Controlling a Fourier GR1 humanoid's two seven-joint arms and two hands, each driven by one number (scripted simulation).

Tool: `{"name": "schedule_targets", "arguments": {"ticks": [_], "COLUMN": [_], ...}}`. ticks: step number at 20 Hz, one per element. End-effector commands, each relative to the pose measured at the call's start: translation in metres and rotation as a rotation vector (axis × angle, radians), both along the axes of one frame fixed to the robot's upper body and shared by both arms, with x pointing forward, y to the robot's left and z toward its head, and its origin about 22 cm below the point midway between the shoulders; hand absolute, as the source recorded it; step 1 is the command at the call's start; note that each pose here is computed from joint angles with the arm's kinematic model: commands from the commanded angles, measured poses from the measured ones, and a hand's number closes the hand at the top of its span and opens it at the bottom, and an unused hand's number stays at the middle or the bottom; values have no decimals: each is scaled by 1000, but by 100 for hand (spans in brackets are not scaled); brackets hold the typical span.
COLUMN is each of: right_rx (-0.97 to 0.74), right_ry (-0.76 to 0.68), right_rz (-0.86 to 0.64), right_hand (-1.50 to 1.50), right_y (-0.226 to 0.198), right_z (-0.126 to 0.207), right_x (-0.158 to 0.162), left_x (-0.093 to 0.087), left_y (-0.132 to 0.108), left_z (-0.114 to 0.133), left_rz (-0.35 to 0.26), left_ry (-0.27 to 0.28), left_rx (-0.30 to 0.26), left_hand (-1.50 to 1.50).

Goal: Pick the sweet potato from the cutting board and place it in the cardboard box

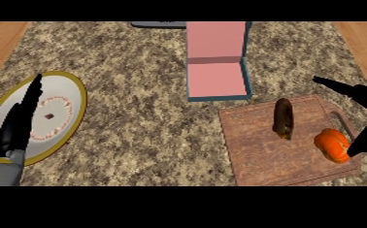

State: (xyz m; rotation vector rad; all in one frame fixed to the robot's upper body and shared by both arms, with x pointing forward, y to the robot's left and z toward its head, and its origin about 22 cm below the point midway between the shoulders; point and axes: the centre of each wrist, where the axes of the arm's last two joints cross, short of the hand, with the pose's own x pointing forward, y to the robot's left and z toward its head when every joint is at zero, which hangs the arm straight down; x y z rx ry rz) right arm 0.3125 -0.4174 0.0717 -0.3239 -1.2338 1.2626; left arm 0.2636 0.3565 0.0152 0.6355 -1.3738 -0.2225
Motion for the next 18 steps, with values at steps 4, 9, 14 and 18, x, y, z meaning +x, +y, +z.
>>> {"name": "schedule_targets", "arguments": {"ticks": [4, 9, 14, 18], "right_rx": [-98, -143, -147, -93], "right_ry": [91, 94, 111, 92], "right_rz": [15, 26, 24, 51], "right_hand": [-150, -150, -150, -150], "right_y": [33, 52, 43, 65], "right_z": [1, -18, -22, -27], "right_x": [17, 31, 28, 21], "left_x": [8, -3, 0, 11], "left_y": [1, 12, -18, 7], "left_z": [3, -12, 9, 7], "left_rz": [19, 13, 19, 27], "left_ry": [3, 6, -2, 2], "left_rx": [10, 3, 4, 22], "left_hand": [0, 0, 0, 0]}}
